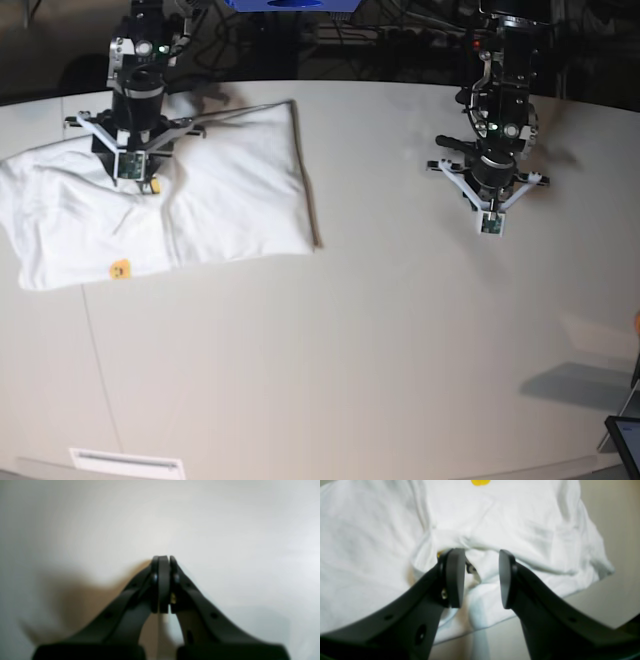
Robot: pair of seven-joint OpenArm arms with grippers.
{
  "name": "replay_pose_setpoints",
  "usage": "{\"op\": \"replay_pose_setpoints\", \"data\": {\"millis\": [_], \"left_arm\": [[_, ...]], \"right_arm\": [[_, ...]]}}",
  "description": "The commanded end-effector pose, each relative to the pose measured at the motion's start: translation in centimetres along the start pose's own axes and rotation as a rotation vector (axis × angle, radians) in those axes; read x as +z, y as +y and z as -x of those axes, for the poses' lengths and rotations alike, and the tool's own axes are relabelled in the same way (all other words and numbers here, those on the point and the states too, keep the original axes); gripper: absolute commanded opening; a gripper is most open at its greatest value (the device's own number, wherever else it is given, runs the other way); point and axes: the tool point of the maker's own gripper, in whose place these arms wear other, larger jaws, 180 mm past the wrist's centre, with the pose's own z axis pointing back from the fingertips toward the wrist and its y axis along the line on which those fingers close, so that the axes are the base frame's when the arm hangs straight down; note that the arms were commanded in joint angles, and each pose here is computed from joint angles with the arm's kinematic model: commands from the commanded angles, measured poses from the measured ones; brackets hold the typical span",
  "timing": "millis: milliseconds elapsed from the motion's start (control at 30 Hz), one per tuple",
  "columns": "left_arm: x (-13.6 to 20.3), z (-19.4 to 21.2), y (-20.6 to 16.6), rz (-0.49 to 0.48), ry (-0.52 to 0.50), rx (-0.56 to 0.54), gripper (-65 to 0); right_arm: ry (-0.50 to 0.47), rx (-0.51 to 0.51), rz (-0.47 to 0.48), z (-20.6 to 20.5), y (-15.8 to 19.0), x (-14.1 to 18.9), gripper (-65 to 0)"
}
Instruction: Fold the T-shirt properly
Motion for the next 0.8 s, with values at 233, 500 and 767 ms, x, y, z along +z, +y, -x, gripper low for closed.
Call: {"op": "replay_pose_setpoints", "data": {"millis": [233,500,767], "left_arm": [[3.7,-8.4,-6.6,0.159,-0.369,-0.062,-65.0],[4.9,-9.1,-18.9,0.458,-0.48,-0.208,-65.0],[8.0,-8.9,-25.5,0.631,-0.523,-0.297,-65.0]], "right_arm": [[-0.108,0.156,-0.385,-1.2,6.1,1.8,-64.4],[-0.004,0.183,-0.372,0.2,5.7,0.9,-64.1],[0.037,0.168,-0.328,1.6,4.6,0.4,-64.1]]}}
